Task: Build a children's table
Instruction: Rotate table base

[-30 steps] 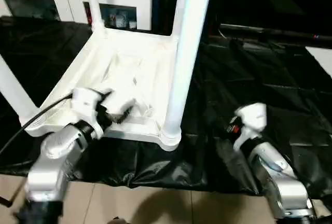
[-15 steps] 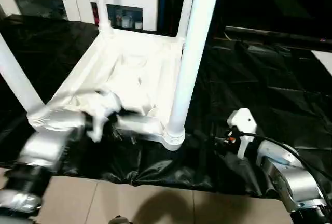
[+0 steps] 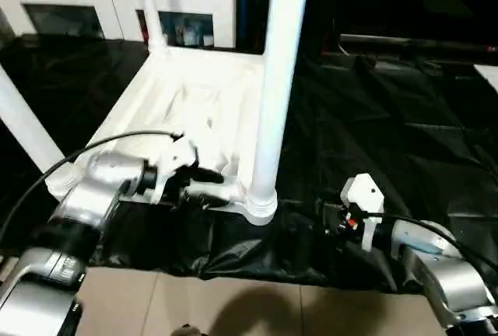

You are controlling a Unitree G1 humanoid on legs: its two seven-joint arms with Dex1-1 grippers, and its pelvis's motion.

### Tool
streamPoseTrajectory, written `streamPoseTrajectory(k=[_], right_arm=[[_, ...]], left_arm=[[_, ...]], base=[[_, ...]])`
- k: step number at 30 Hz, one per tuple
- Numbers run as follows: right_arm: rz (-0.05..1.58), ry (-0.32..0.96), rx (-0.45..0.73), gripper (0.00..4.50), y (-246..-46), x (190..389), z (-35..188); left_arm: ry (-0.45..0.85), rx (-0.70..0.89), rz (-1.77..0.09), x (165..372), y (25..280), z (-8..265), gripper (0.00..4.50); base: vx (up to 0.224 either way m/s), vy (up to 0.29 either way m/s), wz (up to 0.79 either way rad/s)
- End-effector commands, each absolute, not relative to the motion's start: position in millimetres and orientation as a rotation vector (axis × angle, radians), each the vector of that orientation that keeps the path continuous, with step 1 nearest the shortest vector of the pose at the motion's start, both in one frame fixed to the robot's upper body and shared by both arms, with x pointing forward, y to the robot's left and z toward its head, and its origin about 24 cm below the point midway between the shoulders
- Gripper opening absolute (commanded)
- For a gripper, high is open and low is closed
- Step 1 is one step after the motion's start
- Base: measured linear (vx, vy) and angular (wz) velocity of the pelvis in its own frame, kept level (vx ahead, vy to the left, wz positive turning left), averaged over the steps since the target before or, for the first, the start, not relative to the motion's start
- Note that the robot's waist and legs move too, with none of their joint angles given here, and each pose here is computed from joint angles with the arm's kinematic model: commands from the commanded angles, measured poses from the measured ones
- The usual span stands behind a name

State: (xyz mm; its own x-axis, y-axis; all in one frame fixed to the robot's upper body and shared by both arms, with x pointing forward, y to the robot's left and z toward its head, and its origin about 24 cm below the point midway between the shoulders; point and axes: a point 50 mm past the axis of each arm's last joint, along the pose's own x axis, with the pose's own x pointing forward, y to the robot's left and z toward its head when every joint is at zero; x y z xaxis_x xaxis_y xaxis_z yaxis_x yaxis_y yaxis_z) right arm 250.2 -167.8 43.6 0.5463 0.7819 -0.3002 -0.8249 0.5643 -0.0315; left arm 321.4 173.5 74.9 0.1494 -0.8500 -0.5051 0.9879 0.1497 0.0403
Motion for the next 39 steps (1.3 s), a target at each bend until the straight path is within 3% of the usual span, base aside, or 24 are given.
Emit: streamPoseTrajectory(k=[1,20,21,25,27,35,39], right_arm=[[0.981,0.259,-0.186,3.69,-166.9,248.7,47],[1.008,0.274,-0.194,3.69,-168.0,249.8,48],[1.01,0.275,-0.195,3.69,-168.0,249.8,48],[1.016,0.276,-0.197,3.69,-166.7,249.7,48],[1.017,0.276,-0.198,3.69,-166.4,249.8,48],[1.014,0.271,-0.147,3.69,-164.5,252.5,49],[1.005,0.24,-0.082,4.05,-158.0,258.0,52]], left_arm=[[0.424,0.442,-1.394,324,173,75,2.14],[0.494,0.5,-1.421,330,176,65,0.88],[0.5,0.505,-1.418,330,177,65,0.63],[0.536,0.524,-1.419,329,183,62,0.45],[0.542,0.533,-1.419,329,184,62,0.15],[0.56,0.51,-1.4,328,188,59,0.06],[0.523,0.418,-1.346,323,181,54,0.0]], base=[[0.0,0.0,0.0],[0.0,0.0,0.0],[0.0,0.0,0.0],[0.0,0.0,0.0],[0.0,0.0,0.0],[0.0,0.0,0.0],[0.0,0.0,0.0]])
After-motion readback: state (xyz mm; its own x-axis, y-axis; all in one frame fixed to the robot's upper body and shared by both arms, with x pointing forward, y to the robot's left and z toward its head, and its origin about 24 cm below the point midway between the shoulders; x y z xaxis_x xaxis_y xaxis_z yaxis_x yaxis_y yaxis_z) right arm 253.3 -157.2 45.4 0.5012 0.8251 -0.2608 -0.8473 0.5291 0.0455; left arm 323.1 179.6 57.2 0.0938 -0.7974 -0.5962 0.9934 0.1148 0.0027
